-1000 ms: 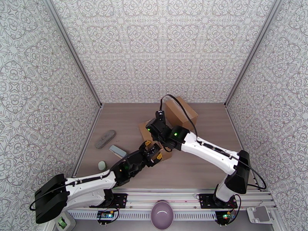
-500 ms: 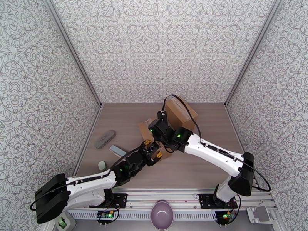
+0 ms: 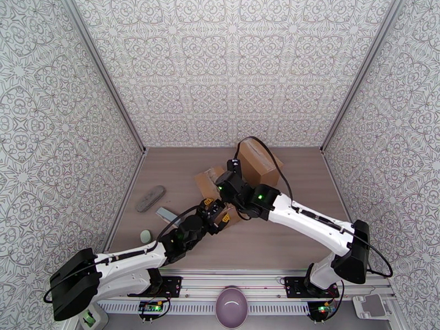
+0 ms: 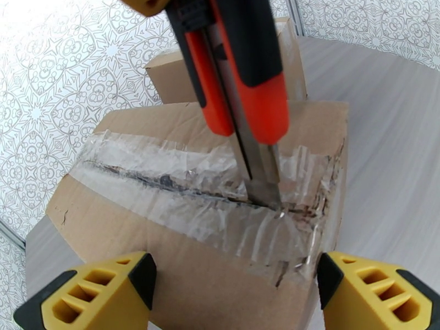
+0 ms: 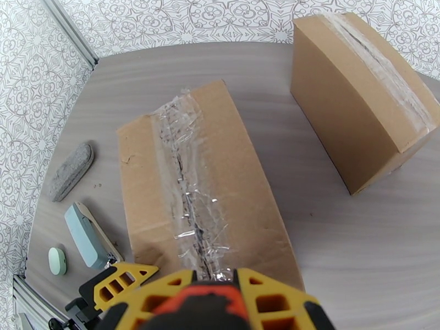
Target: Unpack the express box
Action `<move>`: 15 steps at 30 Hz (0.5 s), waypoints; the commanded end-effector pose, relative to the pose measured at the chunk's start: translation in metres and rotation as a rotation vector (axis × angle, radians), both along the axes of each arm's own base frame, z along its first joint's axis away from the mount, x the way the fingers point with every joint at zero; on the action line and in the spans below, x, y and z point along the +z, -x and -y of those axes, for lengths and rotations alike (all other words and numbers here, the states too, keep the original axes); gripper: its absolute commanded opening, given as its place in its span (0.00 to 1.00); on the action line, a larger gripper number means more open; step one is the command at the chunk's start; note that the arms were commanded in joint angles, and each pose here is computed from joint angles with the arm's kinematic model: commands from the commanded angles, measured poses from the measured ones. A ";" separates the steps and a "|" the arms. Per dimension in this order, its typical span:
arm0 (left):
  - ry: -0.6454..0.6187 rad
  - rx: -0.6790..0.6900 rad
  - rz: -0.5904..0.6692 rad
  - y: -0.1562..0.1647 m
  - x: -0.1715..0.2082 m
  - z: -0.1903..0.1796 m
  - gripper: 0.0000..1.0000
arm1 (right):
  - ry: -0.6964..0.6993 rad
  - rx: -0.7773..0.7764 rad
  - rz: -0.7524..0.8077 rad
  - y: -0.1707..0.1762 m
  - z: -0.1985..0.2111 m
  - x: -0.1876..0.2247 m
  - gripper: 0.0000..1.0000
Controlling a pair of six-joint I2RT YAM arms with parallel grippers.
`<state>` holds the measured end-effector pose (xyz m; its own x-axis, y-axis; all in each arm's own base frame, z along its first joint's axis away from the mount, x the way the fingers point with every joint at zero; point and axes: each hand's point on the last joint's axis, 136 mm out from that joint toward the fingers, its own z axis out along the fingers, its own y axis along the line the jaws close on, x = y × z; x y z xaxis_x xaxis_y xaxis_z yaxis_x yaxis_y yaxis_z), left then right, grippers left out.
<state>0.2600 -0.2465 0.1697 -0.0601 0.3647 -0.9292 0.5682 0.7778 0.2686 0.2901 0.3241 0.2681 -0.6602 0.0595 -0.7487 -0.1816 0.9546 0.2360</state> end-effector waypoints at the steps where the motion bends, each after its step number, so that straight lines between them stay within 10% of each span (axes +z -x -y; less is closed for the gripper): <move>1: 0.038 0.211 0.028 -0.034 0.016 -0.031 0.81 | 0.082 0.094 -0.122 0.033 0.010 -0.022 0.00; 15: 0.026 0.237 0.002 -0.044 0.013 -0.032 0.81 | 0.066 0.072 -0.105 0.034 0.019 -0.015 0.00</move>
<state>0.2709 -0.2528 0.1704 -0.0909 0.3539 -0.9309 0.5681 0.7862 0.2434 0.2944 0.3177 0.2721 -0.6406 0.0730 -0.7644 -0.1676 0.9582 0.2320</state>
